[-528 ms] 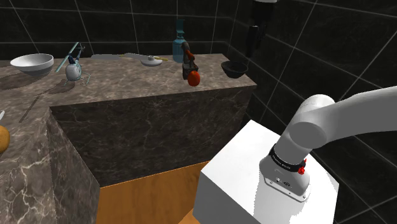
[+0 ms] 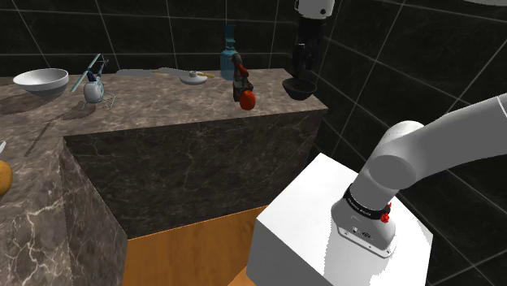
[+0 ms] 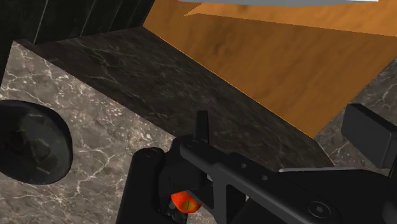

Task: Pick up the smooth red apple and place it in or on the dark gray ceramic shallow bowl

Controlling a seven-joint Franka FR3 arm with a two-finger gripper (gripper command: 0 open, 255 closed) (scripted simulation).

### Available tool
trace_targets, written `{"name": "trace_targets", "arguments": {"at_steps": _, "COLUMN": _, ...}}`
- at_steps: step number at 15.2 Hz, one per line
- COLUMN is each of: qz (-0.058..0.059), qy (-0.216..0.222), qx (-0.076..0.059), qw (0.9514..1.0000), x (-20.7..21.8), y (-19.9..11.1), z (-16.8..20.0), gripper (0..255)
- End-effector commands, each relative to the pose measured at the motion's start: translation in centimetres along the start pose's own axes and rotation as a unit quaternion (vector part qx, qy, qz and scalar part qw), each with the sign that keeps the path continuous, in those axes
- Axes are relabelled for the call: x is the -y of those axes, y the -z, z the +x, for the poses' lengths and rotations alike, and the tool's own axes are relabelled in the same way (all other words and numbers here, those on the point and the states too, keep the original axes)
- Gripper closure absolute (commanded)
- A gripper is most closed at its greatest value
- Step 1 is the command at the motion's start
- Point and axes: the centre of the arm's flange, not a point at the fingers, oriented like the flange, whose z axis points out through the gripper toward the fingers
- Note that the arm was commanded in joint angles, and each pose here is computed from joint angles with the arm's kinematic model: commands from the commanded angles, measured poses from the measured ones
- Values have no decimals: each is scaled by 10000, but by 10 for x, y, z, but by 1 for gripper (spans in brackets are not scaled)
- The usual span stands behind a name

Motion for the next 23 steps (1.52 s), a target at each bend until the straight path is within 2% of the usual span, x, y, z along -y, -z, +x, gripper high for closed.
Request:
{"name": "trace_targets", "arguments": {"at_steps": 1, "qz": 47, "qy": -97, "qx": -18, "qw": 9999, "x": -8, "y": -12, "z": 22, "gripper": 0}}
{"name": "trace_targets", "arguments": {"at_steps": 12, "qz": 313, "qy": -608, "qx": -72, "qw": 9976, "x": -54, "y": -90, "z": 137, "gripper": 0}}
{"name": "trace_targets", "arguments": {"at_steps": 23, "qz": 579, "qy": -1117, "qx": -125, "qw": 9920, "x": -108, "y": -169, "z": 247, "gripper": 0}}
